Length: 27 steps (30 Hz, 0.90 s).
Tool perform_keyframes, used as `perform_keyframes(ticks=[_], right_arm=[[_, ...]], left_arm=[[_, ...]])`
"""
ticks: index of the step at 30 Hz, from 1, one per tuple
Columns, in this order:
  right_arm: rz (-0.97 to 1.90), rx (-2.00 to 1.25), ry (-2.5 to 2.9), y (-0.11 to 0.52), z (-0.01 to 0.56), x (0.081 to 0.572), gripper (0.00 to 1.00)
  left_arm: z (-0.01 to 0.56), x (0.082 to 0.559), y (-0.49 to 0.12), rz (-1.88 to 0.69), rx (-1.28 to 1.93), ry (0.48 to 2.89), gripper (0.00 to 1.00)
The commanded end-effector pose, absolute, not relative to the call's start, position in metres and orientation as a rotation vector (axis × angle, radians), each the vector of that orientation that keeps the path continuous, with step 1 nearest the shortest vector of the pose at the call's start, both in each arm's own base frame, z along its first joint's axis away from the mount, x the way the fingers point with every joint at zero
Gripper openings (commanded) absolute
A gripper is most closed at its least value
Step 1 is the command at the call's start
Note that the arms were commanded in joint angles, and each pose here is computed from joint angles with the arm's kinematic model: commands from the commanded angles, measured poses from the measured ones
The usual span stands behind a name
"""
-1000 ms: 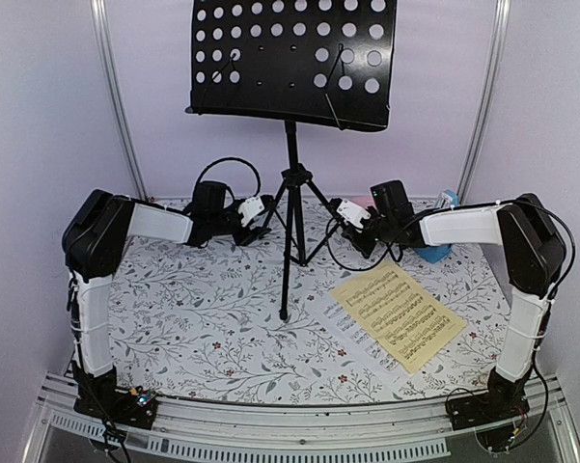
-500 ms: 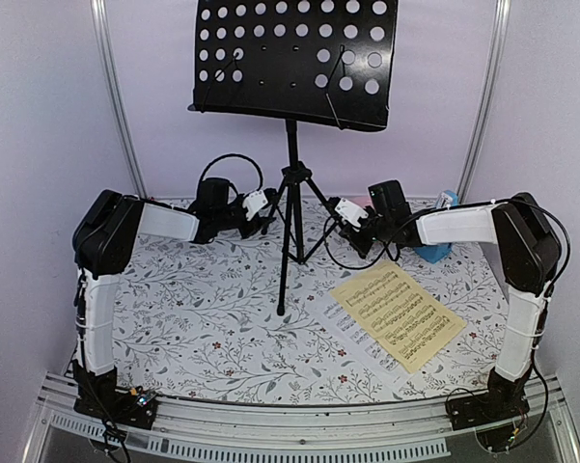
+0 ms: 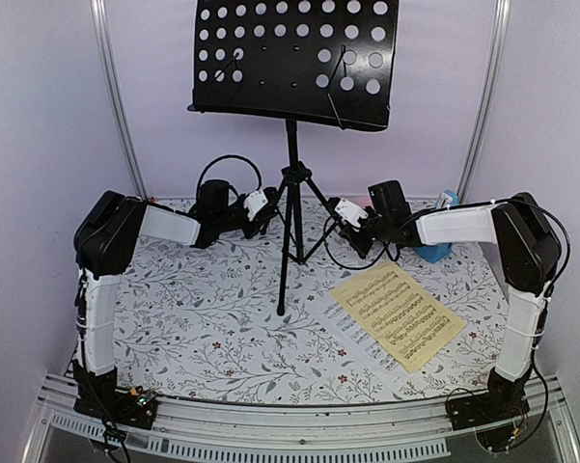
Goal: Set up the instrument practice props
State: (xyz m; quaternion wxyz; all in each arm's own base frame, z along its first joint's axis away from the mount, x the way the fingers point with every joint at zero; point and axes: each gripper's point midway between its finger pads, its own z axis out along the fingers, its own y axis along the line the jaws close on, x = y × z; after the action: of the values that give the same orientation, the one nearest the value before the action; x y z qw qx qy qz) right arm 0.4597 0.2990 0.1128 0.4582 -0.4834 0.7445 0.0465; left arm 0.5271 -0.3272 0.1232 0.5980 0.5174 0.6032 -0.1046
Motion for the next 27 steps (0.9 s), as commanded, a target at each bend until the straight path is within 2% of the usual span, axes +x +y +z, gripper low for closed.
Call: perform_keyframes(ticks=[1, 3, 16, 27], right_arm=[[0.088, -1.194, 1.774, 0.305, 0.125, 0.470, 0.00], [0.080, -1.191, 1.772, 0.303, 0.126, 0.474, 0.00], [0.021, -1.168, 1.740, 0.309, 0.125, 0.518, 0.00], [-0.092, -1.073, 1.760, 0.298, 0.115, 0.569, 0.00]], left_arm=[[0.134, 0.522, -0.313, -0.143, 1.214, 1.373, 0.02], [0.140, 0.521, -0.299, -0.120, 1.209, 1.385, 0.00], [0.146, 0.532, -0.200, 0.100, 1.108, 1.504, 0.00], [0.139, 0.565, -0.169, 0.168, 1.024, 1.553, 0.00]])
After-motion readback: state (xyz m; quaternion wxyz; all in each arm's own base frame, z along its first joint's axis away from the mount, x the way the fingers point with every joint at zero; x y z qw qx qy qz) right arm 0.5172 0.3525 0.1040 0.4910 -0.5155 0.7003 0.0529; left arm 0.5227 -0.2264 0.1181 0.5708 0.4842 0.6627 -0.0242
